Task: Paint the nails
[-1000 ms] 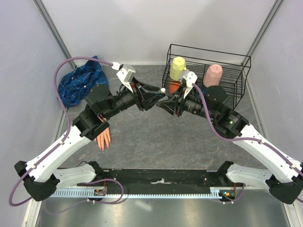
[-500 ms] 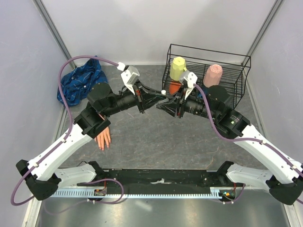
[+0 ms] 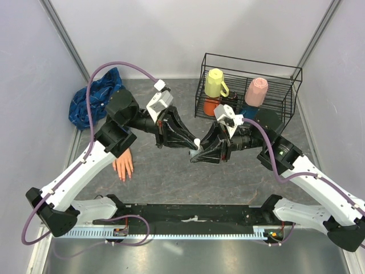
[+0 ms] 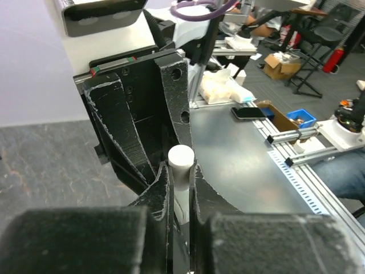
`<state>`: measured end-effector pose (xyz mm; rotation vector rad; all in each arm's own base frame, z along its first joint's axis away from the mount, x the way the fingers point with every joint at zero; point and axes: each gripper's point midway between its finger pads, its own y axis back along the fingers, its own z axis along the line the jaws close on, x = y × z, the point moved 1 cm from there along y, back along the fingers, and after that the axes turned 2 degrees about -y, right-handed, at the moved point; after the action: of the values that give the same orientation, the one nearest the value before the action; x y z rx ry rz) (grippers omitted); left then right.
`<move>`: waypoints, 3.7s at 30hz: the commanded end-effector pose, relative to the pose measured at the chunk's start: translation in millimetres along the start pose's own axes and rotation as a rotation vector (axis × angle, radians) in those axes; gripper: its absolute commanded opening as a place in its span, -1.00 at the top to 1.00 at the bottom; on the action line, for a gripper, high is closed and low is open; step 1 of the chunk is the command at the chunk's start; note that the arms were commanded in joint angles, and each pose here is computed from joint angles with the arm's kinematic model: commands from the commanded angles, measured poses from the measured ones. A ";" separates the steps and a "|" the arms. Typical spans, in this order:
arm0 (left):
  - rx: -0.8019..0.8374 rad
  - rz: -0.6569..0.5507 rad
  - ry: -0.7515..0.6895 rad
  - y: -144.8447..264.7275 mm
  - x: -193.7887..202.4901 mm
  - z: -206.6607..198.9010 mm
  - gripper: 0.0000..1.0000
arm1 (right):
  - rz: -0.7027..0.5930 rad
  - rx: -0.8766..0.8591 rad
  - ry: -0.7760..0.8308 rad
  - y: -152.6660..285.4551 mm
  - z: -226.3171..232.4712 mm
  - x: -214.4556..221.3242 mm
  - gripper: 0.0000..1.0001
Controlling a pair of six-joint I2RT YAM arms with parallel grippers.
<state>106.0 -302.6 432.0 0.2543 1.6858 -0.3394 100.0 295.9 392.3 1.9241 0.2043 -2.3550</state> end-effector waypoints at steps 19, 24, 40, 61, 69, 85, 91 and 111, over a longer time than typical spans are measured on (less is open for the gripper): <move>-0.853 -0.264 0.011 61.5 -35.3 69.5 -0.26 | 0.023 0.584 -0.017 15.5 -102.3 -23.6 1.00; -0.877 -0.259 -0.011 51.0 -35.3 83.6 -0.02 | 0.014 0.616 -0.014 18.3 -106.0 -26.7 1.00; -0.913 -0.236 0.093 42.5 -14.7 96.1 0.03 | -0.003 0.631 -0.006 23.0 -102.5 -32.8 1.00; -0.786 -0.194 0.106 23.3 -13.4 88.3 0.78 | -0.011 0.593 -0.002 22.4 -92.3 -35.7 1.00; -0.086 -0.045 0.042 -13.0 7.8 13.6 0.97 | -0.015 0.237 0.089 10.3 -27.4 -32.2 1.00; -0.512 -0.044 0.024 25.7 -12.9 44.4 -0.74 | -0.012 0.210 0.053 11.3 -21.2 -23.1 1.00; -0.864 -0.190 0.021 71.5 -35.4 58.5 -0.62 | 0.033 0.484 0.030 22.3 -69.7 -22.3 1.00; -0.882 -0.241 0.046 46.0 -29.0 85.0 -0.12 | 0.012 0.570 0.001 20.1 -90.3 -33.4 1.00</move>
<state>204.1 -287.9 430.5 -0.5377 1.7733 0.3015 196.1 292.1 377.0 2.0289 -0.5951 -2.5848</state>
